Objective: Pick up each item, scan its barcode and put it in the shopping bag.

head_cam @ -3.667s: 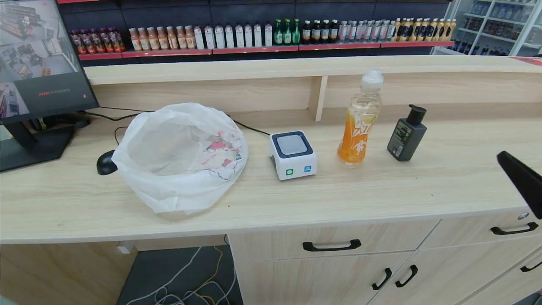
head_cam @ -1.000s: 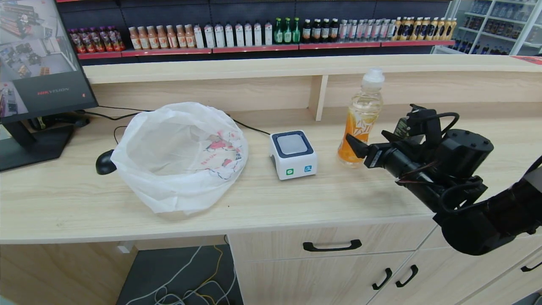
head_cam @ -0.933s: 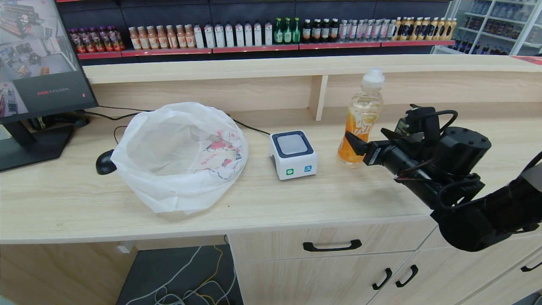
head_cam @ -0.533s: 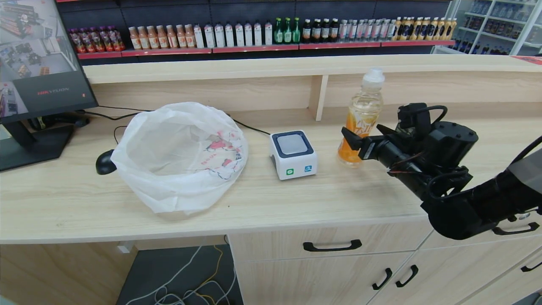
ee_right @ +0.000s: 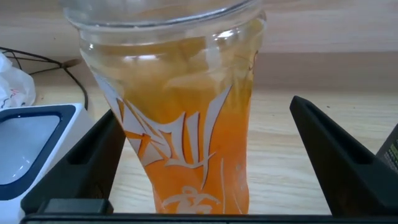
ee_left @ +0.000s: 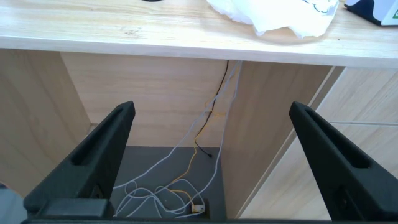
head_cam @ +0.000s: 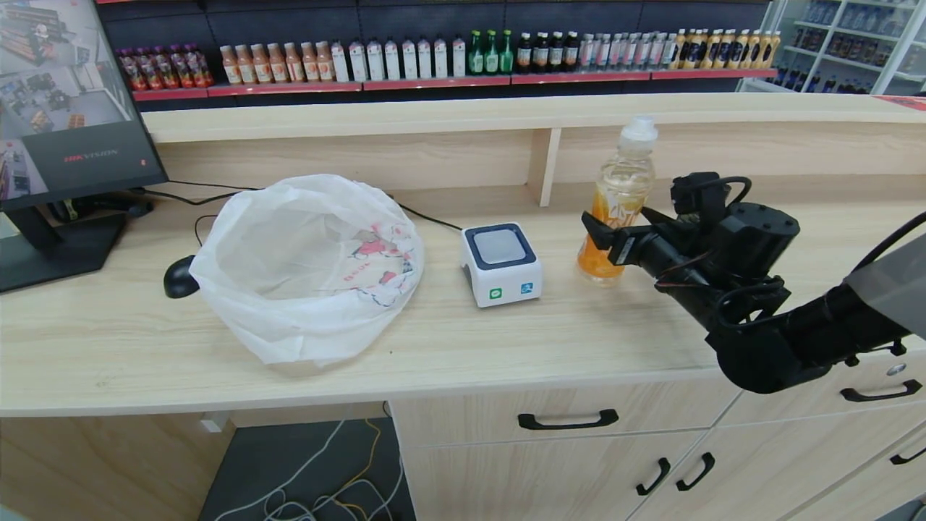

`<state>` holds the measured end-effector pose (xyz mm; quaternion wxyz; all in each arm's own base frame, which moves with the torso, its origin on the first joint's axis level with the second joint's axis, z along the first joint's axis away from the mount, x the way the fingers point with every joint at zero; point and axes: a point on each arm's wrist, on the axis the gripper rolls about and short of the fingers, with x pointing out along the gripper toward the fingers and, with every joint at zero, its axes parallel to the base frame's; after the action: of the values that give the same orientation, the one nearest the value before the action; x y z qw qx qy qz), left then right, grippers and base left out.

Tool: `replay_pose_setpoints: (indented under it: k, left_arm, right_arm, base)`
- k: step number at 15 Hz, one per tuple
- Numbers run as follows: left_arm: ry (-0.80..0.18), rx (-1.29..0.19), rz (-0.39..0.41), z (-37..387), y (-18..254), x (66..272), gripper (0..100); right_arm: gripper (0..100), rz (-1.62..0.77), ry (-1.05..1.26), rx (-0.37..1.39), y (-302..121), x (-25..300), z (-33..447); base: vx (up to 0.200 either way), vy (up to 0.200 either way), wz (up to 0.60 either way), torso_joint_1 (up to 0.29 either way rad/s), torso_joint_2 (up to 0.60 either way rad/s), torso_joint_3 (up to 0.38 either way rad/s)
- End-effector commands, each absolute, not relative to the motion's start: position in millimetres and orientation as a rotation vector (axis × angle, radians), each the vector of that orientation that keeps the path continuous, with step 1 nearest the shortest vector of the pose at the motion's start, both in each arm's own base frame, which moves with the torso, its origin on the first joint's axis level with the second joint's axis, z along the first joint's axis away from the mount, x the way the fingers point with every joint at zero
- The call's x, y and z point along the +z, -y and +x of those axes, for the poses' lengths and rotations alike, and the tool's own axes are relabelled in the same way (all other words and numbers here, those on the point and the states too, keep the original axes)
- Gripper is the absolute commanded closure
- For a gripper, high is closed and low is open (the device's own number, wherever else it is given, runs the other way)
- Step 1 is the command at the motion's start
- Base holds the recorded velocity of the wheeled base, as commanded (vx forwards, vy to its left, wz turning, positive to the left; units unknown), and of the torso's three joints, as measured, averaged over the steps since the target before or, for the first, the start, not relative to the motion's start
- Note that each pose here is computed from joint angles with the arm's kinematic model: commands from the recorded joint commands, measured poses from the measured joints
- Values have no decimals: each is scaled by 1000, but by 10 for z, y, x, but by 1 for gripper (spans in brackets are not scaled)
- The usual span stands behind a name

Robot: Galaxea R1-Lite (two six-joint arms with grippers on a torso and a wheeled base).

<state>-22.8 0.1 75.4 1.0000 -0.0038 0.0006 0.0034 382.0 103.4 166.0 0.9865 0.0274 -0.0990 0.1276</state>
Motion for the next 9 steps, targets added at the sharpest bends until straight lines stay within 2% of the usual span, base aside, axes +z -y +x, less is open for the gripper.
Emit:
replay_pose_setpoints:
  k: [1,9]
  left_arm:
    - [-2,8,-8,-228,-1,753,0]
    - [-1,8,-9,-228,-1,753,0]
  right_arm:
    - [0,52,211,252,-1036,1644,3915]
    - [0,51,215,251,-1073,1707,4053]
  base:
    - [0,0,0,0,0,0]
    - [0,0,0,0,0,0]
